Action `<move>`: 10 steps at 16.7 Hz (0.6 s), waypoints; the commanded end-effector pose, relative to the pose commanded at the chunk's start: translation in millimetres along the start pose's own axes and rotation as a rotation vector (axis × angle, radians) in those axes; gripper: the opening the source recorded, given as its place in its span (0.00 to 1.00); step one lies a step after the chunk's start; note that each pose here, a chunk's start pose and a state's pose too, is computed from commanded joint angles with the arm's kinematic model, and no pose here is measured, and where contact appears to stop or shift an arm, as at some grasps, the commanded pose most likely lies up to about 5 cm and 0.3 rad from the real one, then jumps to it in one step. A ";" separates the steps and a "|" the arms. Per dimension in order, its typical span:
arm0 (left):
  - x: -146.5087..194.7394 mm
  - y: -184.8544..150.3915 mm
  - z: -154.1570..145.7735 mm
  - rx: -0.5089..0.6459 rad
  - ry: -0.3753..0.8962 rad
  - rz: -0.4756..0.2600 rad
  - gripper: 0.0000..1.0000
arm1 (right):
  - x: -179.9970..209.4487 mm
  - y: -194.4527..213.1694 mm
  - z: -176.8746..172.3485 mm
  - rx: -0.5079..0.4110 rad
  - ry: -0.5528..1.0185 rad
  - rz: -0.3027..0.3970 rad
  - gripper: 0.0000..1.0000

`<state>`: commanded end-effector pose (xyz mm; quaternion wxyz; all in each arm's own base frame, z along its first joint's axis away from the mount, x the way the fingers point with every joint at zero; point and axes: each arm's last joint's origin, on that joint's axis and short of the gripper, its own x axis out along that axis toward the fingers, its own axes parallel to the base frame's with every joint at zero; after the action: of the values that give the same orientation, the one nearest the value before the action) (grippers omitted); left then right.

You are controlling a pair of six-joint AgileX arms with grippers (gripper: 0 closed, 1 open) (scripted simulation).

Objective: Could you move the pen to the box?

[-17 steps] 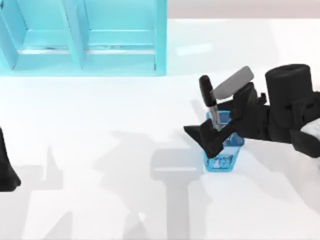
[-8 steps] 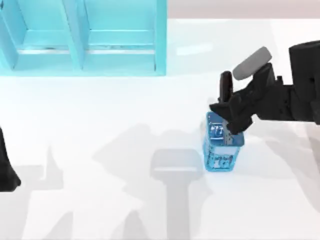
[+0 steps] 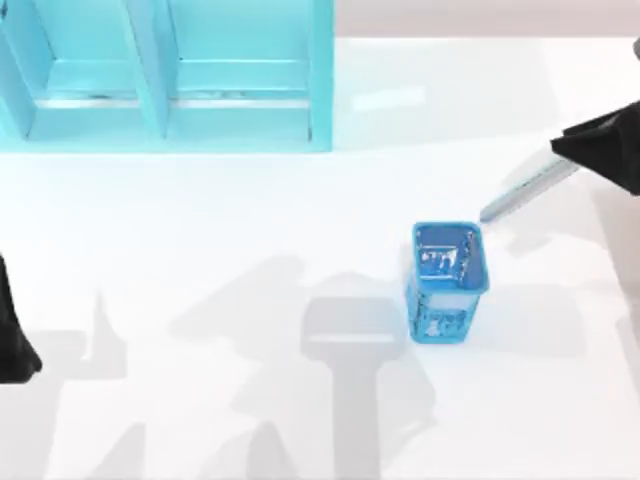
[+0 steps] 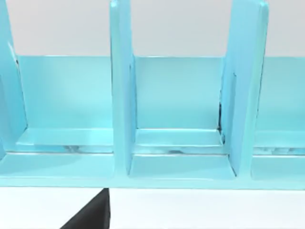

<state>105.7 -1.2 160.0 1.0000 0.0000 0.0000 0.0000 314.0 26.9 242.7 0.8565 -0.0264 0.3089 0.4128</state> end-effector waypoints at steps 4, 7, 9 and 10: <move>0.0 0.0 0.0 0.000 0.000 0.000 1.00 | -35.0 0.8 6.1 -0.014 -0.027 -0.017 0.00; 0.0 0.0 0.0 0.000 0.000 0.000 1.00 | -36.1 0.8 6.3 -0.014 -0.028 -0.018 0.00; 0.0 0.0 0.0 0.000 0.000 0.000 1.00 | -34.2 1.0 5.5 -0.010 -0.023 -0.013 0.00; 0.0 0.0 0.0 0.000 0.000 0.000 1.00 | -37.5 -0.6 4.6 -0.006 -0.022 -0.022 0.00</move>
<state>105.7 -1.2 160.0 1.0000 0.0000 0.0000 0.0000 299.2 2.0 267.0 0.8641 -0.0279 0.2980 0.4047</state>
